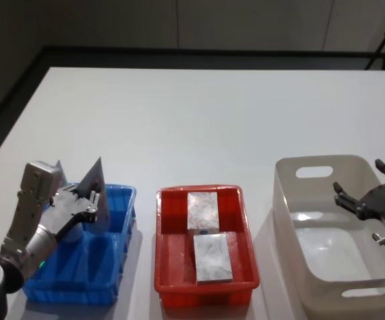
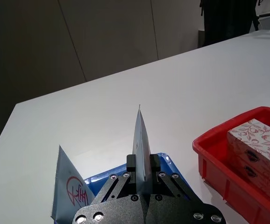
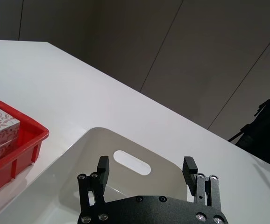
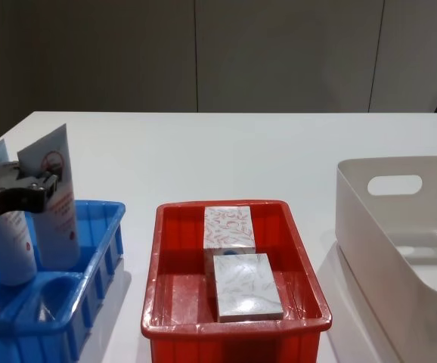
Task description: Bimanual collaborative sorting of washing and personal care products
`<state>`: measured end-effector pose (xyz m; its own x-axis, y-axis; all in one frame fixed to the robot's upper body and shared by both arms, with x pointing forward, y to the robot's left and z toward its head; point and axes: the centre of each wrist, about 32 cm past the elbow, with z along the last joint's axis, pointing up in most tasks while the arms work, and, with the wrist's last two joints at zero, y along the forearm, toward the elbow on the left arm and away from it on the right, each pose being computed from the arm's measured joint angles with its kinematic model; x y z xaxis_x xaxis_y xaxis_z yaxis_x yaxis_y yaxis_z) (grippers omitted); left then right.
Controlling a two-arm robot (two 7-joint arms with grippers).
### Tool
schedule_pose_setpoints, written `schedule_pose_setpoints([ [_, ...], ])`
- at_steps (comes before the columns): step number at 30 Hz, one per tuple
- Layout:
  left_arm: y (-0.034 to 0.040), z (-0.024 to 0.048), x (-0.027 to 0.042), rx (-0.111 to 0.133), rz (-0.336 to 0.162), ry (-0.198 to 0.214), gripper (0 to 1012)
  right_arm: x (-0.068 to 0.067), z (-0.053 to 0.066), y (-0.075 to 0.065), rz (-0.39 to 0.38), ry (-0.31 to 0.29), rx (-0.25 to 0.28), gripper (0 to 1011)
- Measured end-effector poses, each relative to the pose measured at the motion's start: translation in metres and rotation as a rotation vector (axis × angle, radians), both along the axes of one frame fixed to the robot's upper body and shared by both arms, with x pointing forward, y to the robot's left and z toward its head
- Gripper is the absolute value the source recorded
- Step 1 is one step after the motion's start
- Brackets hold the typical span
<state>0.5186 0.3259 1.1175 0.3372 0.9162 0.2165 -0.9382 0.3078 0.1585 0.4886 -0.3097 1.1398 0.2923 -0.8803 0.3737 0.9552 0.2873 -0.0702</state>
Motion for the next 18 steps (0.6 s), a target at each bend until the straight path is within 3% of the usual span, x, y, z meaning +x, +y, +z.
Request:
schedule_pose_setpoints([
  [8,0.011,0.0104,-0.0017,-0.011,-0.028,-0.037,169,0.0,0.0,0.0,0.0,0.0,0.0,1001],
  [18,0.0229,0.0232,-0.0097,-0.021,-0.092,-0.067,169,0.0,0.0,0.0,0.0,0.0,0.0,1001],
])
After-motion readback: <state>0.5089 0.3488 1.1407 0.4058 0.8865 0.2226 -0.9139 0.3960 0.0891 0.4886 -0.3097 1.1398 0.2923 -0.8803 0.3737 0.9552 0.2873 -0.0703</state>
